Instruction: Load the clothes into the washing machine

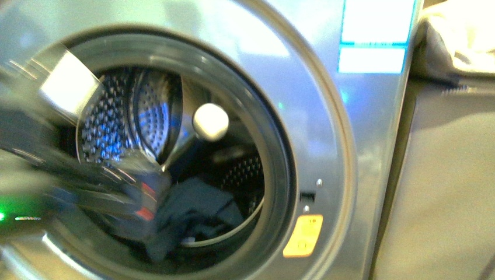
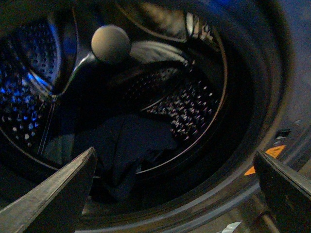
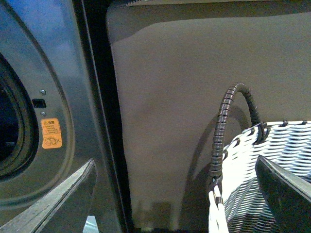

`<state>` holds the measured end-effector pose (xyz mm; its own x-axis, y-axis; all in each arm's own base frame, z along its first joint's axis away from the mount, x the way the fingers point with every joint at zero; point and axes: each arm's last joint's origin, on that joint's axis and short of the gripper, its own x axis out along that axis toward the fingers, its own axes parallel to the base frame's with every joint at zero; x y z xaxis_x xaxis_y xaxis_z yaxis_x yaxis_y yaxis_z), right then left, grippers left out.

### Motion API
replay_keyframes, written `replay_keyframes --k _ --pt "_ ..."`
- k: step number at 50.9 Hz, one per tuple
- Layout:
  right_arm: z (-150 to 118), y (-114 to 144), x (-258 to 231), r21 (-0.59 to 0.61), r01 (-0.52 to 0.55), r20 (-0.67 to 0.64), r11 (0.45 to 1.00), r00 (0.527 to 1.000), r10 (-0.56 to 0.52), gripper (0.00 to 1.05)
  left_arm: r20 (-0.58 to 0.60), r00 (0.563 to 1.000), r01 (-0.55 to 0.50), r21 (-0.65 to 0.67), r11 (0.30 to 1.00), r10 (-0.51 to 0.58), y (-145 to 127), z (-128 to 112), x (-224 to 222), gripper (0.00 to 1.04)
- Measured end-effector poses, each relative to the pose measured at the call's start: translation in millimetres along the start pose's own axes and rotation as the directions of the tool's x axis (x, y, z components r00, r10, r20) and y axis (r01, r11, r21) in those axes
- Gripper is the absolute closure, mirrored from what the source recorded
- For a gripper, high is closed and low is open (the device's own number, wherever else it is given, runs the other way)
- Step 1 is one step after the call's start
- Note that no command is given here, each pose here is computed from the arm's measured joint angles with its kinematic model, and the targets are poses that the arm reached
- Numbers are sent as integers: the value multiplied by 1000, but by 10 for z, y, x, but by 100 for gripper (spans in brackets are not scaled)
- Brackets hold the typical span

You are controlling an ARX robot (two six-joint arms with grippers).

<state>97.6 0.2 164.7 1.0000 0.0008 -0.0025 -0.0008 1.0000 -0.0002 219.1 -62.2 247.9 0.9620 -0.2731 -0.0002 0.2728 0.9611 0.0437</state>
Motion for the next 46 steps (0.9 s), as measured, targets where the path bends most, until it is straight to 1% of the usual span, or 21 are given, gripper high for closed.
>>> replay_keyframes --k 3,4,6,8,10,12,15,16,19,20,25,29,38,42,46 --pt "0 0 0 0 0 0 1000 1000 0 8 29 999 17 10 1000 -17 -38 79 -155 7" --pt "0 0 0 0 0 0 1000 1000 0 8 38 999 4 10 1000 -5 -49 96 -193 7" --pt "0 0 0 0 0 0 1000 1000 0 8 25 998 -63 -3 998 63 -65 115 -257 12" --pt "0 0 0 0 0 0 1000 1000 0 8 2 989 -150 -14 989 150 -59 104 -357 19" --pt "0 0 0 0 0 0 1000 1000 0 8 -14 974 -227 -19 974 227 -25 33 -474 28" --pt "0 0 0 0 0 0 1000 1000 0 8 -13 969 -249 -24 968 248 9 -26 -544 35" --pt "0 0 0 0 0 0 1000 1000 0 8 -10 964 -264 -29 964 264 60 -118 -633 48" --pt "0 0 0 0 0 0 1000 1000 0 8 -10 964 -266 -30 964 266 67 -131 -643 50" --pt "0 0 0 0 0 0 1000 1000 0 8 -11 963 -269 -33 962 269 103 -204 -699 60" --pt "0 0 0 0 0 0 1000 1000 0 8 -12 964 -268 -34 963 267 107 -218 -707 62" --pt "0 0 0 0 0 0 1000 1000 0 8 -16 965 -262 -38 964 262 158 -371 -814 87" --pt "0 0 0 0 0 0 1000 1000 0 8 -14 964 -266 -40 963 266 184 -435 -866 101" --pt "0 0 0 0 0 0 1000 1000 0 8 -15 963 -271 -43 962 271 219 -546 -961 101" --pt "0 0 0 0 0 0 1000 1000 0 8 -15 970 -241 -44 969 241 270 -601 -1018 101" --pt "0 0 0 0 0 0 1000 1000 0 8 -6 962 -274 -43 961 274 308 -633 -1075 101"
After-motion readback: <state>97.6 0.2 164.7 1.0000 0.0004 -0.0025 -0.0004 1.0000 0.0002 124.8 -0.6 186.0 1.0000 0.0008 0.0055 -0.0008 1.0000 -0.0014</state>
